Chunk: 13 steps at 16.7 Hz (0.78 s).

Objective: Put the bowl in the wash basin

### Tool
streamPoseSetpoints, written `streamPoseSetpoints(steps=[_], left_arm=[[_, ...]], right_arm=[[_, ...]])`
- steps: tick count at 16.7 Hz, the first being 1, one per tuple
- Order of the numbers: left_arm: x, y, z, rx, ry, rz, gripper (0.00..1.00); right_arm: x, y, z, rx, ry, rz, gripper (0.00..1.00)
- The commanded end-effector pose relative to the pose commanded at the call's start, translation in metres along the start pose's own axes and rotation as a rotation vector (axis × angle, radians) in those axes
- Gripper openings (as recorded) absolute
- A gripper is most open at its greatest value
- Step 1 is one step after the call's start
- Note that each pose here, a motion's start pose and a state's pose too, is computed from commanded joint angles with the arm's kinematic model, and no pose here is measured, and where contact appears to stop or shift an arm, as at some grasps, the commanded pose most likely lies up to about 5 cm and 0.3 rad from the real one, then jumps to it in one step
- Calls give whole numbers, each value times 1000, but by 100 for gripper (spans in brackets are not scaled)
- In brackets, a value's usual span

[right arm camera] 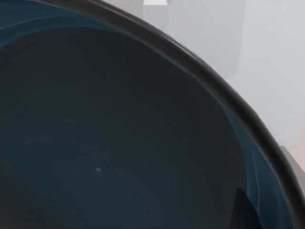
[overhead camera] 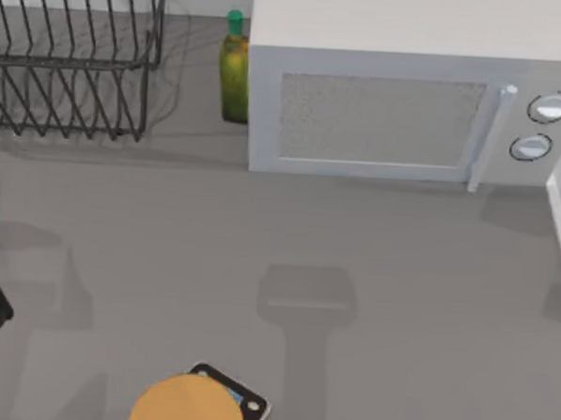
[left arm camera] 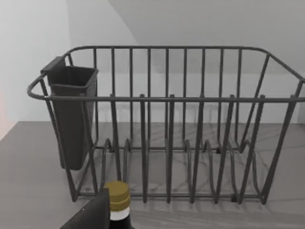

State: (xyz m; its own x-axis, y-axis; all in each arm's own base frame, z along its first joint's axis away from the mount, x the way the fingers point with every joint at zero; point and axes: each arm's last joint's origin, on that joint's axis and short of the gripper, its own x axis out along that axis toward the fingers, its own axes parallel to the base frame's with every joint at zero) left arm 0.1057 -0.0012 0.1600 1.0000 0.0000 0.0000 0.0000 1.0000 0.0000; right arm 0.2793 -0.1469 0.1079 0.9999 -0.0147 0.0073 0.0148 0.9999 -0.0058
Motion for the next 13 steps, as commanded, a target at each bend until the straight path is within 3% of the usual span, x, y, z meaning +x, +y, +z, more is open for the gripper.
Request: streamPoseSetpoints(steps=[5, 11, 13], left_arm=[[0, 0, 0, 0, 0, 0, 100], [0, 0, 0, 0, 0, 0, 100], [0, 0, 0, 0, 0, 0, 100]], right_arm=[[-11, 9, -44, 3, 4, 4, 0], [-13, 11, -49, 6, 7, 5, 0], [-13, 11, -49, 6, 7, 5, 15]])
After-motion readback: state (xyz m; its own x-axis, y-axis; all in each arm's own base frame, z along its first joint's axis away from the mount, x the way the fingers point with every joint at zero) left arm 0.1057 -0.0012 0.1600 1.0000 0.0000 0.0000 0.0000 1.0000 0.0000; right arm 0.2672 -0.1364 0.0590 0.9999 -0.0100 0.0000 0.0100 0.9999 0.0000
